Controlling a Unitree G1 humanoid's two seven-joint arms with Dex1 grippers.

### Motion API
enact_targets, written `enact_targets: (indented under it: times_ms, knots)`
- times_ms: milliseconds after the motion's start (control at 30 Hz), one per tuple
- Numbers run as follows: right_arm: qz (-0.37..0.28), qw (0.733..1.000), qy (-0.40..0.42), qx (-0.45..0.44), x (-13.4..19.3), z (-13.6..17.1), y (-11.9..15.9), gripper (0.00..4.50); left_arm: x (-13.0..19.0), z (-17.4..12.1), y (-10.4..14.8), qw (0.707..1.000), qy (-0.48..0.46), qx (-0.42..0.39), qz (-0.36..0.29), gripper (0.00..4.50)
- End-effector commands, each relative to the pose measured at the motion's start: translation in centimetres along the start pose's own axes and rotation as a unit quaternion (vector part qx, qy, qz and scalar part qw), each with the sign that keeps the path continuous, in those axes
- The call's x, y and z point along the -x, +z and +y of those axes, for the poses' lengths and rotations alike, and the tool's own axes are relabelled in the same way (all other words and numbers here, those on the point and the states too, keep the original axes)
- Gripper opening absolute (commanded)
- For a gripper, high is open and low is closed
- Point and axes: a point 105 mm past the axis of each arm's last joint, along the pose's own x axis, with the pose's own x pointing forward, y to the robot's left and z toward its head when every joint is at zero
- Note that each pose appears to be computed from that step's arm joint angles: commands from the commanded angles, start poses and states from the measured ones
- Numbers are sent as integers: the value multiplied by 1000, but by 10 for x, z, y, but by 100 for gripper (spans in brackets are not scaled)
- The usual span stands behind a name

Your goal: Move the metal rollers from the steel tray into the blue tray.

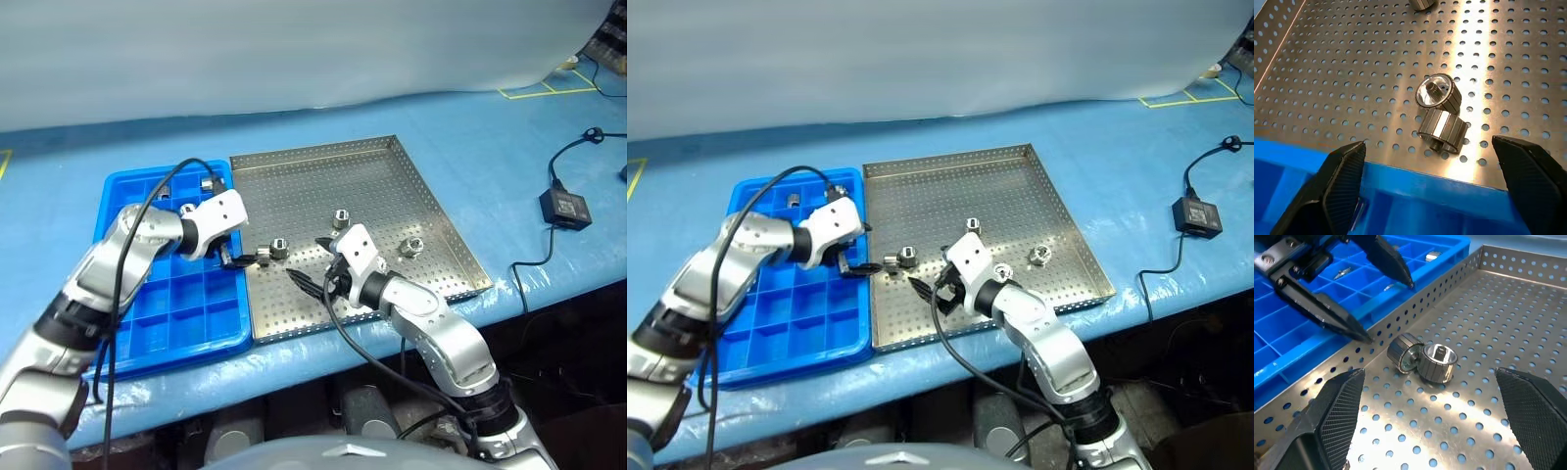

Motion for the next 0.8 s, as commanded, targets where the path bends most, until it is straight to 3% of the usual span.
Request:
enact_targets:
  times_ms: [33,300,667,800]
  knots:
    - [-25,1000,-7,11,3,3,12,450,1,7,9,999,-35,-32,12,448]
    - [-32,999,-29,0,5,2,11,450,-8,-1,-3,983,-148,-51,101,448]
    - [-41,998,-49,-9,8,4,9,450,-27,10,-14,969,-163,-62,174,448]
    - [-44,998,-54,-10,8,3,9,450,-31,10,-19,965,-170,-68,190,362]
